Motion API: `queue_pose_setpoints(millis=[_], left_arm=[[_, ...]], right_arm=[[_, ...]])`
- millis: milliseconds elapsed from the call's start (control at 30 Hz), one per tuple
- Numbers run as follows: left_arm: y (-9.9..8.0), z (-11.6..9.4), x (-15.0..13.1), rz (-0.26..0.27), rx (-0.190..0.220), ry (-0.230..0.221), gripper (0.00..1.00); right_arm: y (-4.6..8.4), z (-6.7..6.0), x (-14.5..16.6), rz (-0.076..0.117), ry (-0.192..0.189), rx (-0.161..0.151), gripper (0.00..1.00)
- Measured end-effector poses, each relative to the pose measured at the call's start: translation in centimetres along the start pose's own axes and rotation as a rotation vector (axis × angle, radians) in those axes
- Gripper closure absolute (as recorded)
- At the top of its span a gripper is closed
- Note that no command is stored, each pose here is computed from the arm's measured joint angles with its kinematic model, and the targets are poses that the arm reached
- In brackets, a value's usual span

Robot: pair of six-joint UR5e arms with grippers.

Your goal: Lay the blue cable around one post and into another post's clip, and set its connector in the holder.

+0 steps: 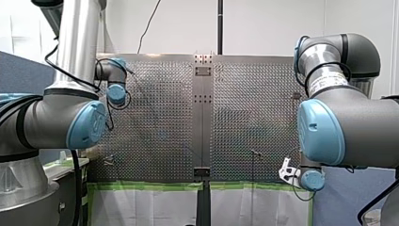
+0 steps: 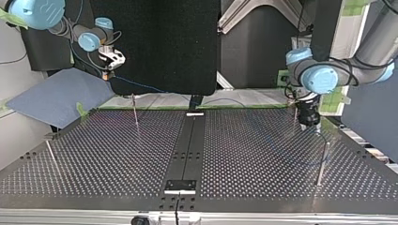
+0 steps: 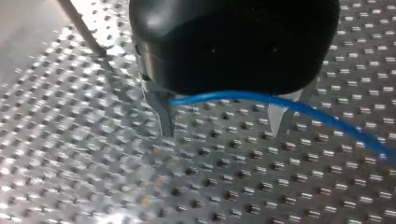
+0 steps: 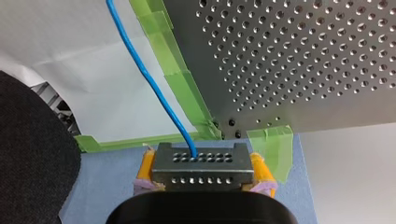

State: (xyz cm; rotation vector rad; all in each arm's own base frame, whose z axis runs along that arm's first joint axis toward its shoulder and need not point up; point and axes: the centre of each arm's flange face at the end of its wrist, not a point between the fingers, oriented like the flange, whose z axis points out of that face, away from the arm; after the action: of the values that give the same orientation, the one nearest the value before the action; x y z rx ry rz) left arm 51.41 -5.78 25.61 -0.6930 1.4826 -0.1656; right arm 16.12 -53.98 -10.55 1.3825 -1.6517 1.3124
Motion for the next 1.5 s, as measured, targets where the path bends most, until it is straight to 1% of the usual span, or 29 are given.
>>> queue_pose_setpoints(millis=[167, 267, 367, 433, 533, 633, 767, 867, 933, 1067, 1167, 1267, 1500], left_arm=[[0.9, -0.8, 3.3, 0.047, -0.010, 0.063, 0.00], [1.4, -0.9, 4.9, 0.070, -0.017, 0.094, 0.00], [1.6, -0.9, 5.5, 0.077, -0.019, 0.107, 0.00], [1.5, -0.9, 5.7, 0.074, -0.013, 0.110, 0.00], [1.0, -0.6, 5.4, 0.054, 0.007, 0.109, 0.00], [0.3, -0.3, 4.6, 0.026, 0.034, 0.099, 0.00], [-0.7, -0.4, 3.1, -0.018, 0.068, 0.083, 0.00], [-1.2, -0.7, 1.8, -0.052, 0.077, 0.063, 0.00], [-1.4, -0.9, 1.0, -0.071, 0.072, 0.051, 0.00], [-1.3, -1.5, -0.2, -0.111, 0.035, 0.036, 0.00], [-0.9, -1.7, -0.3, -0.135, 0.009, 0.044, 0.00], [-0.6, -1.9, -0.3, -0.159, -0.006, 0.052, 0.00], [0.4, -2.6, 0.5, -0.207, -0.026, 0.074, 0.00]], right_arm=[[-0.1, 0.0, 0.0, 0.000, -0.001, 0.003, 1.00], [-0.1, 0.0, 0.0, -0.001, -0.001, 0.004, 1.00], [-0.2, 0.0, -0.1, -0.001, -0.002, 0.004, 1.00], [-0.2, 0.0, -0.1, -0.001, -0.002, 0.005, 1.00], [-0.2, 0.0, -0.1, -0.001, -0.002, 0.006, 1.00], [-0.3, 0.0, -0.1, -0.002, -0.002, 0.008, 1.00], [-0.3, 0.0, -0.1, -0.002, -0.002, 0.009, 1.00], [-0.3, 0.0, -0.1, -0.002, -0.002, 0.009, 1.00], [-0.3, 0.0, -0.1, -0.002, -0.002, 0.009, 1.00], [-0.3, 0.0, -0.1, -0.002, -0.002, 0.009, 1.00], [-0.3, 0.0, -0.1, -0.002, -0.002, 0.009, 1.00], [-0.4, 0.0, -0.1, -0.002, -0.003, 0.009, 1.00], [-0.4, 0.0, -0.1, -0.003, -0.003, 0.009, 1.00]])
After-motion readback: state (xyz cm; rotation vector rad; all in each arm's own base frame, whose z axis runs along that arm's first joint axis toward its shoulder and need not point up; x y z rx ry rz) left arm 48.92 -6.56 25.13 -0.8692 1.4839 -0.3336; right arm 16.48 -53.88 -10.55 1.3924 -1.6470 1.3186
